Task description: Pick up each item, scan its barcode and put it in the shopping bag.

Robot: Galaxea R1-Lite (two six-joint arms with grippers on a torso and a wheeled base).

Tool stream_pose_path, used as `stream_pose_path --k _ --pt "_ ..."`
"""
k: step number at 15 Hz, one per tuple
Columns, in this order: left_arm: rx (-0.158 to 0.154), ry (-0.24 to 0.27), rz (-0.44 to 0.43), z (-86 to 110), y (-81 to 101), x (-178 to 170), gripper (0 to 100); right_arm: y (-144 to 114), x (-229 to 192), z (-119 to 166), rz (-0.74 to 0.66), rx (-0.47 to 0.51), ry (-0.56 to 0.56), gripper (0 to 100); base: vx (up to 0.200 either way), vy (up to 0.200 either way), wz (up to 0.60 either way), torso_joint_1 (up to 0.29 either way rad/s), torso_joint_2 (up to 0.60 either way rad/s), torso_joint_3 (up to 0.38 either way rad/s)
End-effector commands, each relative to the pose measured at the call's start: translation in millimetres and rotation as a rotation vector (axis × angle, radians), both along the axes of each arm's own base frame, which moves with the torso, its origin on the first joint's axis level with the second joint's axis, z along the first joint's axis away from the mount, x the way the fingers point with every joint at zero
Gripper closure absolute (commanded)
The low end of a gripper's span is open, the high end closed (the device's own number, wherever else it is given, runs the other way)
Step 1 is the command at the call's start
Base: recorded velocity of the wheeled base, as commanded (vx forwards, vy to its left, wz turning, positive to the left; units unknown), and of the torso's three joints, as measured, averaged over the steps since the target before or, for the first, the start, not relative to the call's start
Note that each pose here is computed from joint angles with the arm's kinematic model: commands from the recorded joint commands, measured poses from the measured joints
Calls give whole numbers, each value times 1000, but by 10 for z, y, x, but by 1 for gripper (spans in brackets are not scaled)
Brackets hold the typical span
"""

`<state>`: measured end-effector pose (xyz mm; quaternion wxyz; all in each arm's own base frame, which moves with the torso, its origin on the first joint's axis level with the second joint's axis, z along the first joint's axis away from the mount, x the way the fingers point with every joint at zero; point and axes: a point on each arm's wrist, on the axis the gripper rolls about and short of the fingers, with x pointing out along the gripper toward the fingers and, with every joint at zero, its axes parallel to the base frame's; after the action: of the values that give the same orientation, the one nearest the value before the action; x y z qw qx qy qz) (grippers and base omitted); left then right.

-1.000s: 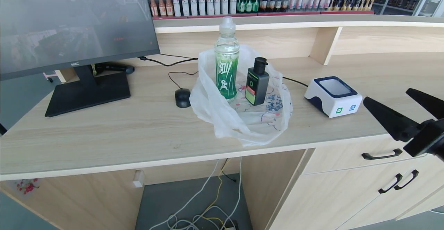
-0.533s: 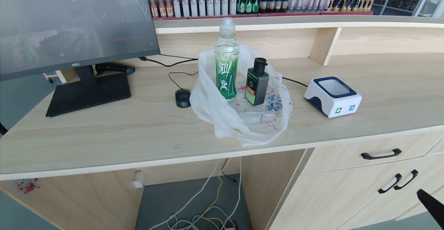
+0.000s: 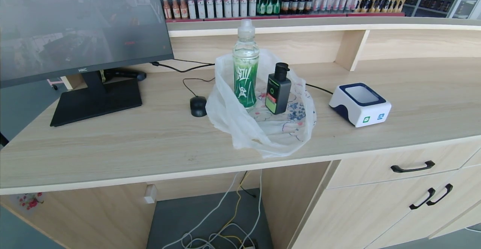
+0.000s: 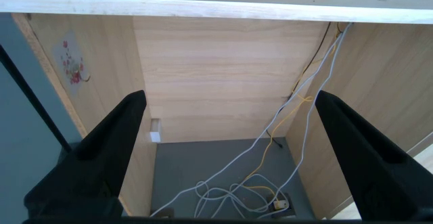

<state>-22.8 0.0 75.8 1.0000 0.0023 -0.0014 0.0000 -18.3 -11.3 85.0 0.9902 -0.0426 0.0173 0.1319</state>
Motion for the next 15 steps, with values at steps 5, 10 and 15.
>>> stream_pose_path --k 5,10,15 --pt "0 0 0 0 0 0 0 57 52 24 -317 -36 86 0 0 0 0 0 0 0" --pt "-3 0 0 0 0 0 0 87 -11 4 -488 43 27 0 0 0 0 0 0 0" --pt "-5 0 0 0 0 0 0 118 -14 -80 -261 18 -5 0 0 0 0 0 0 0"
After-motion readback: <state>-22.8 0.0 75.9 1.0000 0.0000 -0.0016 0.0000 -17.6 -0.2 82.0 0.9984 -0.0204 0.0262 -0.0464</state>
